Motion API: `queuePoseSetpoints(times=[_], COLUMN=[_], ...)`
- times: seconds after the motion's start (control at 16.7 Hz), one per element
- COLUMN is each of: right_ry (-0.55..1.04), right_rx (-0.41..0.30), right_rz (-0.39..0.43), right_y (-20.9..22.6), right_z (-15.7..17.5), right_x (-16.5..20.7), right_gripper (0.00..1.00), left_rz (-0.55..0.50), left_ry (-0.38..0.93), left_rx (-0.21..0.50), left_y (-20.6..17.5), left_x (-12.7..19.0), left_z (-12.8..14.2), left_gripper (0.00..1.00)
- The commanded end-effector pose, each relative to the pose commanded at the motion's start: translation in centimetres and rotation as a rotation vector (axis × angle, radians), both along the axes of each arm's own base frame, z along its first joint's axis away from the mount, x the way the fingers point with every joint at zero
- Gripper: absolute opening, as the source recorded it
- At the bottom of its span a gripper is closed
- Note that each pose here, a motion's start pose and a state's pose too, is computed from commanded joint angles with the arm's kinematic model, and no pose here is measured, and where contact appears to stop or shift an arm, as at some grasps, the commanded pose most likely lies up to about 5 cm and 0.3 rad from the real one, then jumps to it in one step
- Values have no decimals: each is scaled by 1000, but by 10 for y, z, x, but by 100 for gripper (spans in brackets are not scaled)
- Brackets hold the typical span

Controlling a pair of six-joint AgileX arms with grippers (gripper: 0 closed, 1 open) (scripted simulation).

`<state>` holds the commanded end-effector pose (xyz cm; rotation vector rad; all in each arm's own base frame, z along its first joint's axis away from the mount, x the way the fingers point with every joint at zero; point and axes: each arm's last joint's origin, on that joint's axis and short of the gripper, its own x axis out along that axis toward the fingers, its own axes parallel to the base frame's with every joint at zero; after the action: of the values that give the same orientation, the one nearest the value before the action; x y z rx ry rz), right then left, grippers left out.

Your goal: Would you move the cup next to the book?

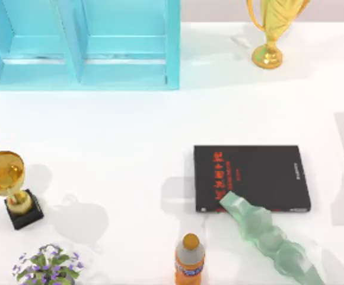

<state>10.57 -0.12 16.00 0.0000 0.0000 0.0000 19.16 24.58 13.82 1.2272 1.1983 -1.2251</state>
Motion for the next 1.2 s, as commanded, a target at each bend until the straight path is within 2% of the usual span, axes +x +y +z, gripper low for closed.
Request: queuePoseSetpoints(times=[0.18,0.42,0.54,0.9,1.02,1.2], right_ry=[0,0,0,0,0,0], right_rx=[0,0,0,0,0,0], right_rz=[0,0,0,0,0,0], right_y=[0,0,0,0,0,0], right_z=[0,0,0,0,0,0], right_x=[0,0,0,0,0,0], right_gripper=[100,100,100,100,100,100], left_rz=[-1,-4,-1,3,22,96], left_ry=[-9,11,1,3,6,8], left_rx=[13,-17,-2,-7,-20,-39], left_y=[3,0,0,0,0,-4], left_x=[1,0,0,2,12,43], left_z=[13,36,49,49,52,65], left_gripper=[0,0,0,0,0,0])
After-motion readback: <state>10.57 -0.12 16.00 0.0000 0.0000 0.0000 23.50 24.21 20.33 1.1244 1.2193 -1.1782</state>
